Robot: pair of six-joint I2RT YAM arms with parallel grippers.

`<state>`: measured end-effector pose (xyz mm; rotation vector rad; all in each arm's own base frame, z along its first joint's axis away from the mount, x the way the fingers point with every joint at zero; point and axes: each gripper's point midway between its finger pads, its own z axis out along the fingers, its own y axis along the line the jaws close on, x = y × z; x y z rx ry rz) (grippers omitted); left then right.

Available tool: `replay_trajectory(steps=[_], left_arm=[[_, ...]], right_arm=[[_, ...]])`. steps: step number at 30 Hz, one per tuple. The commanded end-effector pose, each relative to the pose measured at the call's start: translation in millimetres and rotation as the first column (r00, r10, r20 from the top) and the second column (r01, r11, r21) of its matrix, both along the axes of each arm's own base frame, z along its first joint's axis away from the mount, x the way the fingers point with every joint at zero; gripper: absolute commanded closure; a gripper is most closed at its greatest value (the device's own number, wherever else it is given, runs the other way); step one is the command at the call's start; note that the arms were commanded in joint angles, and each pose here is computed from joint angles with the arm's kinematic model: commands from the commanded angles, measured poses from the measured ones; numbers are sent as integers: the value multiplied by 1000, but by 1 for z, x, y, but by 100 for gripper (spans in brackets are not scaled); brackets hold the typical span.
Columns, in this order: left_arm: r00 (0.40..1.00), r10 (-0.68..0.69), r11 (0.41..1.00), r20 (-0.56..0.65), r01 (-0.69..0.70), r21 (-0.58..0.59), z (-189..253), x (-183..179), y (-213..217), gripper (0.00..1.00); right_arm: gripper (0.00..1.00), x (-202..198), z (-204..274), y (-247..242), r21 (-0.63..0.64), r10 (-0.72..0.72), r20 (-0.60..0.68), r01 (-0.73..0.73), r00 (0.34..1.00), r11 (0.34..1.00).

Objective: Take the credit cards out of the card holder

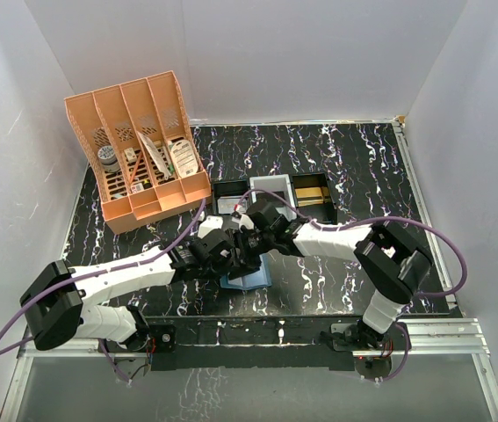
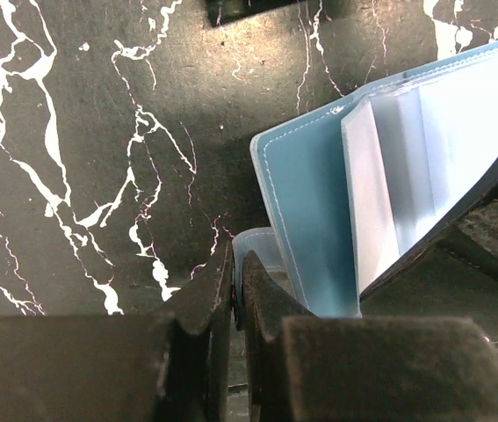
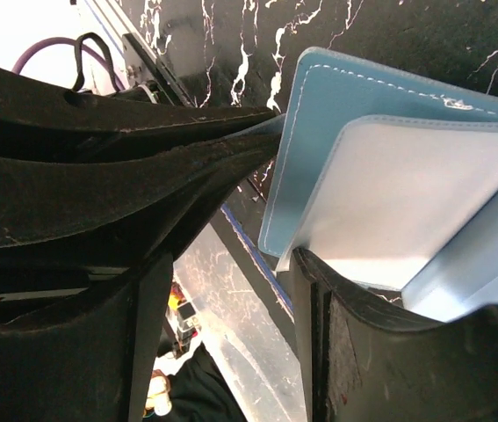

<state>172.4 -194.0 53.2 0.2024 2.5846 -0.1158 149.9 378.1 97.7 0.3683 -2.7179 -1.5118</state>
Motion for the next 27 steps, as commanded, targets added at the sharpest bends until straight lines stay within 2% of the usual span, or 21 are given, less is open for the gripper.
replay_trajectory(steps=[1, 5, 10, 13, 18, 23, 27], left_arm=[[1000, 7, 1000, 16, -6, -24, 4, 3, -4, 100], [1000, -9, 999, 9, 9, -32, 1, 2, -7, 100], [1000, -13, 1000, 1, 13, 11, 0, 3, -3, 100], [1000, -22, 1000, -7, 22, 6, -2, 2, -5, 100], [1000, -25, 1000, -9, 25, 10, -2, 2, -5, 100], [999, -35, 999, -15, 35, 10, -4, 0, -6, 100], [999, -43, 999, -21, 43, 15, -4, -1, -5, 100]], right_arm=[[45, 6, 27, 14, 66, 35, 96, -42, 995, 997], [43, 14, 37, 11, 41, 30, 175, -38, 984, 998], [41, 46, 38, -15, -92, -105, 299, 138, 948, 986], [41, 62, 35, -35, -133, -187, 328, 241, 926, 961], [40, 70, 8, -71, -219, -301, 290, 369, 908, 903], [42, 56, -13, -69, -231, -285, 193, 326, 939, 917], [43, 55, -25, -72, -265, -291, 179, 331, 940, 905]])
